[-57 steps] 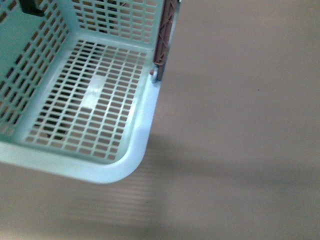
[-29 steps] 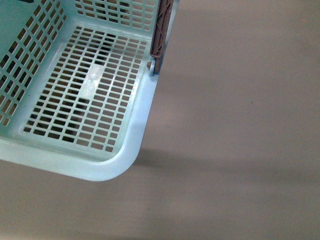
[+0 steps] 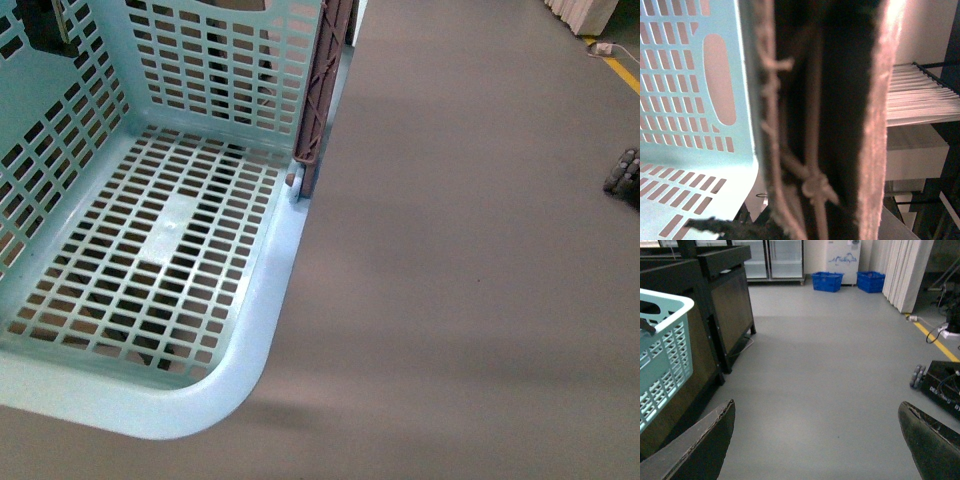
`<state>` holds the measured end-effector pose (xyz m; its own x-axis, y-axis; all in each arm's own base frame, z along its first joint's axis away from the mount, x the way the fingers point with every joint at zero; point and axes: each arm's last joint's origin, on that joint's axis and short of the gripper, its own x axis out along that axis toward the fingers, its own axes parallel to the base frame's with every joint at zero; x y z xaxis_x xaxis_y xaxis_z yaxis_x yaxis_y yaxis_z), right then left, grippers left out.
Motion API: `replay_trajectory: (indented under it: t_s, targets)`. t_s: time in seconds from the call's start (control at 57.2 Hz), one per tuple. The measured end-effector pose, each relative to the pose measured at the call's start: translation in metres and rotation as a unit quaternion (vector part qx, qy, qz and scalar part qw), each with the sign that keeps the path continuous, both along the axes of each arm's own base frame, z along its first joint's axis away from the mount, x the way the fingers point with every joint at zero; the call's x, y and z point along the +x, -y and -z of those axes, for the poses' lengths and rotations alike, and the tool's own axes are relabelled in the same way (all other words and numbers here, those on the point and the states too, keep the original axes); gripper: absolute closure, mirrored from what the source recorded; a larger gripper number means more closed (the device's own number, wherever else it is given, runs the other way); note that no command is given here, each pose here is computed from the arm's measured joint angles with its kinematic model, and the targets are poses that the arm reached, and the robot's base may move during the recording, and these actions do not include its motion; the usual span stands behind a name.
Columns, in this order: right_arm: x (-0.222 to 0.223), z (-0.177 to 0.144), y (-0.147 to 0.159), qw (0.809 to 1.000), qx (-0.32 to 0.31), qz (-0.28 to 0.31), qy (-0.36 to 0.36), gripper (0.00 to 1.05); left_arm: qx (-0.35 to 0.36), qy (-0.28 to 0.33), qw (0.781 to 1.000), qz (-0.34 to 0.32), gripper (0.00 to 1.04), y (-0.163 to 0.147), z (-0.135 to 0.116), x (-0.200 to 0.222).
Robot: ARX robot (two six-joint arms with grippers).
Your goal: Pick mango and avocado into basket
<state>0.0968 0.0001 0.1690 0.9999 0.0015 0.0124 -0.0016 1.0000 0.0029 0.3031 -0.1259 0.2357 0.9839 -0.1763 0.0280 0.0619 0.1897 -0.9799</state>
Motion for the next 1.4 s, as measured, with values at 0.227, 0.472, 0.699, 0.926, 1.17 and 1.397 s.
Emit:
replay_trajectory:
  t_s: [0.227,0.472,0.699,0.926,1.17,1.397]
  targets:
    - [0.0,0.0,0.0,1.0,0.0,0.0,0.0,0.09,0.0,0.0,1.0,0.001,0.91,0.0,0.0,0.0]
    - [0.0,0.0,0.0,1.0,0.0,0.0,0.0,0.09,0.0,0.0,1.0,0.0,0.91,0.0,0.0,0.0]
    - [0.0,0.0,0.0,1.0,0.0,0.0,0.0,0.09,0.0,0.0,1.0,0.0,0.91,0.0,0.0,0.0]
    - [0.0,0.0,0.0,1.0,0.0,0.0,0.0,0.09,0.0,0.0,1.0,0.0,0.91,0.0,0.0,0.0]
    - [0.0,-0.0001,0.0002,1.0,0.0,0.003,0.0,0.09,-0.001,0.001,1.0,0.011,0.91,0.0039,-0.0006,-0.0018]
    - [0.0,0.0,0.0001,1.0,0.0,0.002,0.0,0.09,-0.004,0.0,1.0,0.005,0.91,0.0028,-0.0007,-0.0015]
